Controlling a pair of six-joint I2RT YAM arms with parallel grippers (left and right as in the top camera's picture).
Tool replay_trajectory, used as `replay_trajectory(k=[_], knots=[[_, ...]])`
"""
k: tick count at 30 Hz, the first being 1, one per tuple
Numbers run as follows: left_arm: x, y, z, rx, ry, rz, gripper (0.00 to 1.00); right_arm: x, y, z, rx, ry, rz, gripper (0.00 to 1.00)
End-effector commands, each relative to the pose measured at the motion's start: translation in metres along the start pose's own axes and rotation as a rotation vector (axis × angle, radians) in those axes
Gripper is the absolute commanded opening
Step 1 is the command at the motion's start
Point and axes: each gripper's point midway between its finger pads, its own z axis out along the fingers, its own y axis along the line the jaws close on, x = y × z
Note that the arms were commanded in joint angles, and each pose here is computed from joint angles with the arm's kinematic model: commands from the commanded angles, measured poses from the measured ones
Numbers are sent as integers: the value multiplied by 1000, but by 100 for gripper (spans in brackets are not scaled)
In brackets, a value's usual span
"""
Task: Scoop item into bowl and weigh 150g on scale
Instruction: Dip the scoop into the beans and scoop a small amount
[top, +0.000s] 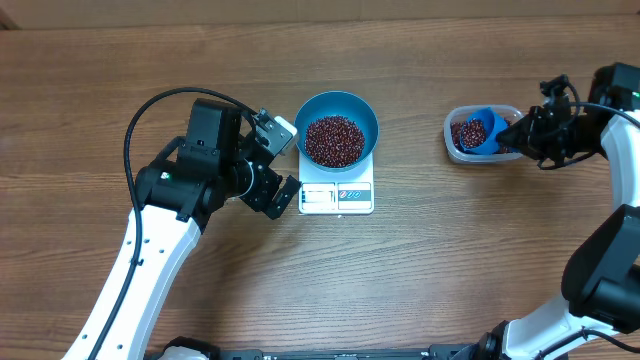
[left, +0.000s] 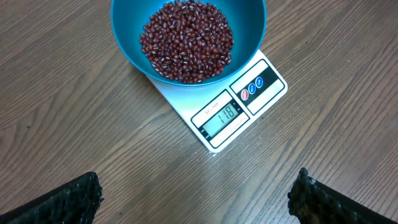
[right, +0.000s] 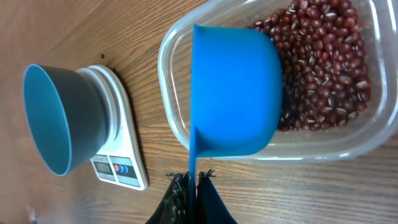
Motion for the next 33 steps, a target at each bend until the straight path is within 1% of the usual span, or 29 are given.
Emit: replay_trajectory(k=[1,8,33], knots=[[1,-3,3,18,4,-18,100,-1,1,-7,-72,-14,28,4],[1,-3,3,18,4,-18,100,-1,0,-17,-138,-32,54,4],[1,-3,3,18,4,-18,100,-2,3,-17,-152,-37,26,4]])
